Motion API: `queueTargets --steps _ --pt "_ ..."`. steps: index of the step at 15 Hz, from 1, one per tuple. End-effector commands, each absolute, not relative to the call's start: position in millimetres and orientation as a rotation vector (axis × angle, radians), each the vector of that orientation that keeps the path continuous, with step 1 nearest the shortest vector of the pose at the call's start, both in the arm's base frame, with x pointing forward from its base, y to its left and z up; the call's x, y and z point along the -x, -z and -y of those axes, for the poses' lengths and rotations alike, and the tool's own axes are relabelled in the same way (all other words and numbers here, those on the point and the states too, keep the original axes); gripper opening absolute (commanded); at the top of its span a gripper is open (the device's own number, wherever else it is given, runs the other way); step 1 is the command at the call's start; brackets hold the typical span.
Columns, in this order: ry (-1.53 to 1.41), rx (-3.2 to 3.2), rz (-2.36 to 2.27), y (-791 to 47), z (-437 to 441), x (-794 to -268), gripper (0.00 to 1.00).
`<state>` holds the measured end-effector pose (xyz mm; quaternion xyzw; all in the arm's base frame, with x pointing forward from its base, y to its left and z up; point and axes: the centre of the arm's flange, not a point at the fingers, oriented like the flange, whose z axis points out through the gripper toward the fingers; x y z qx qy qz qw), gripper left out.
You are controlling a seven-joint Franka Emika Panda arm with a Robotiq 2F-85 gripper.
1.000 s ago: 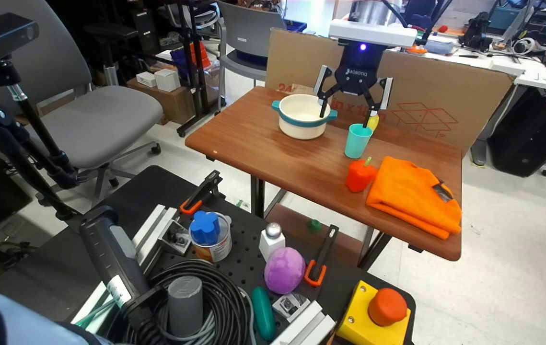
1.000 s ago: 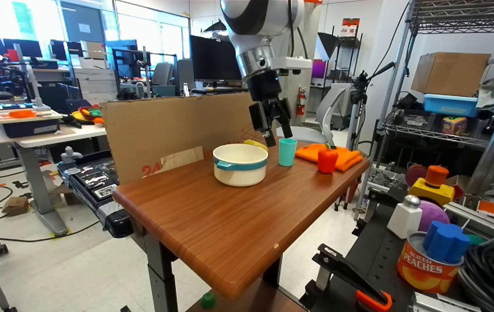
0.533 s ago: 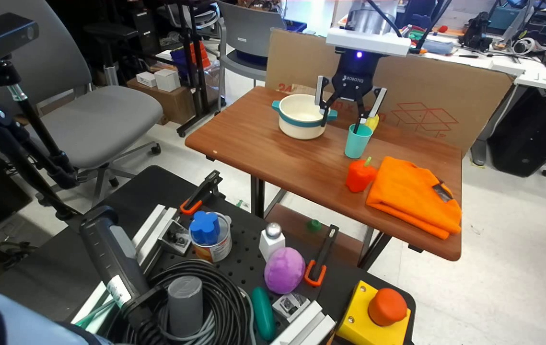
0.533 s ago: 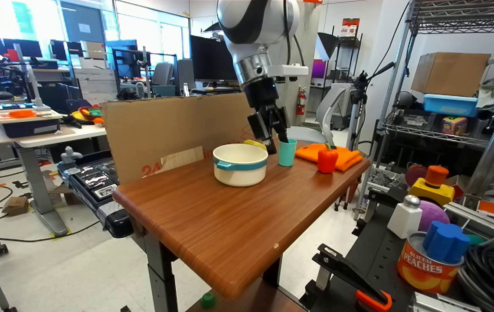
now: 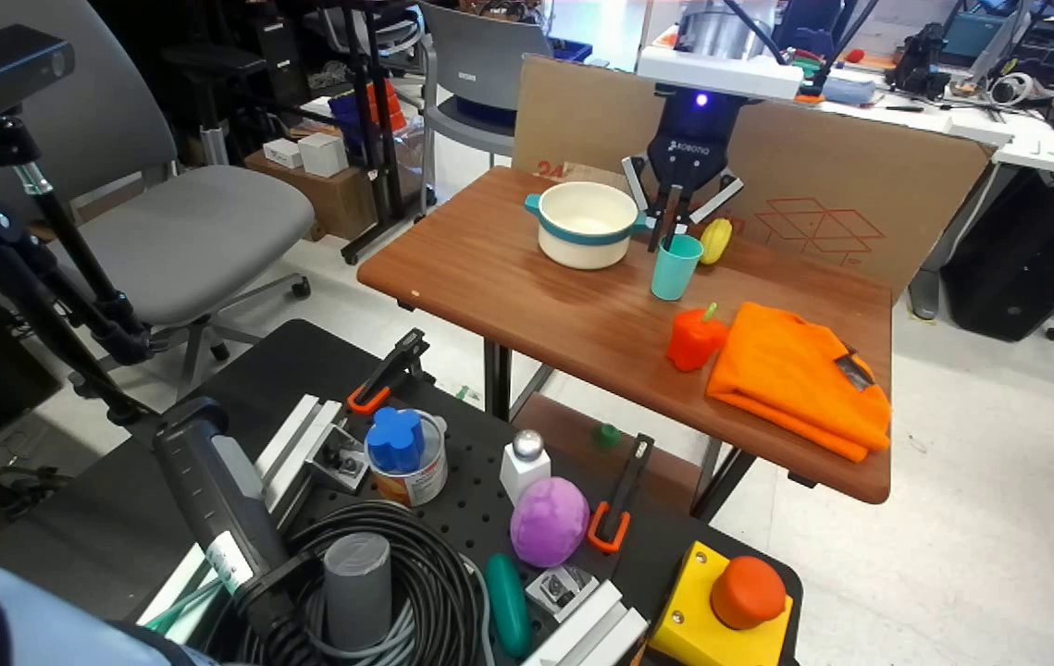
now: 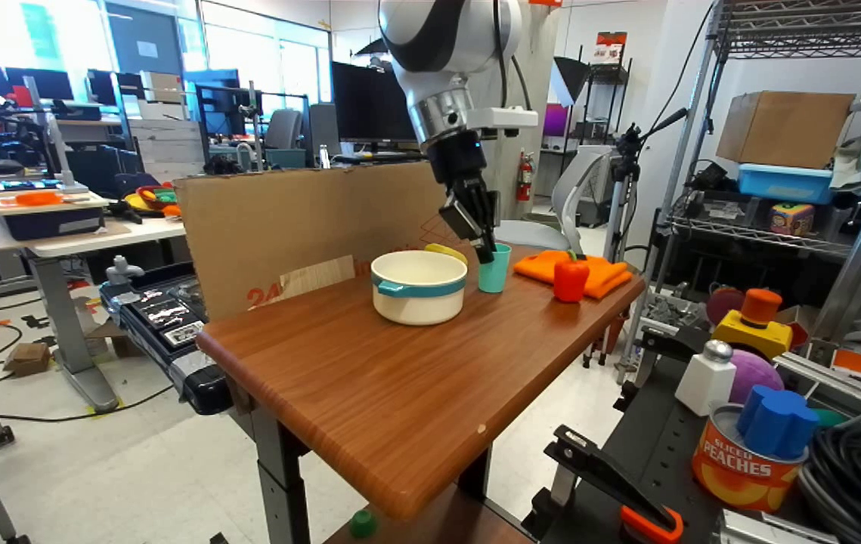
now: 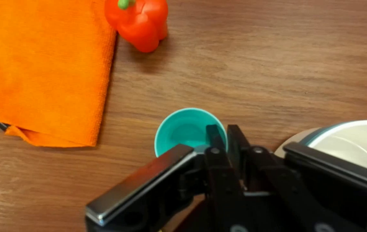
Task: Put the blue cup inside the white pot
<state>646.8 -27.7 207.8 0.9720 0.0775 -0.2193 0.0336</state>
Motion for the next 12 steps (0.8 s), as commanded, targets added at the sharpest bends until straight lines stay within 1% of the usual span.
queueTargets --steps 1,6,12 --pt "0.663 -3.005 -0.243 -229.2 37.3 -644.5 0.0" --pt "0.594 -3.008 -0.282 -257.8 24.1 -636.4 0.01" --pt "0.475 -3.026 -0.466 -320.1 -44.4 -616.9 0.01"
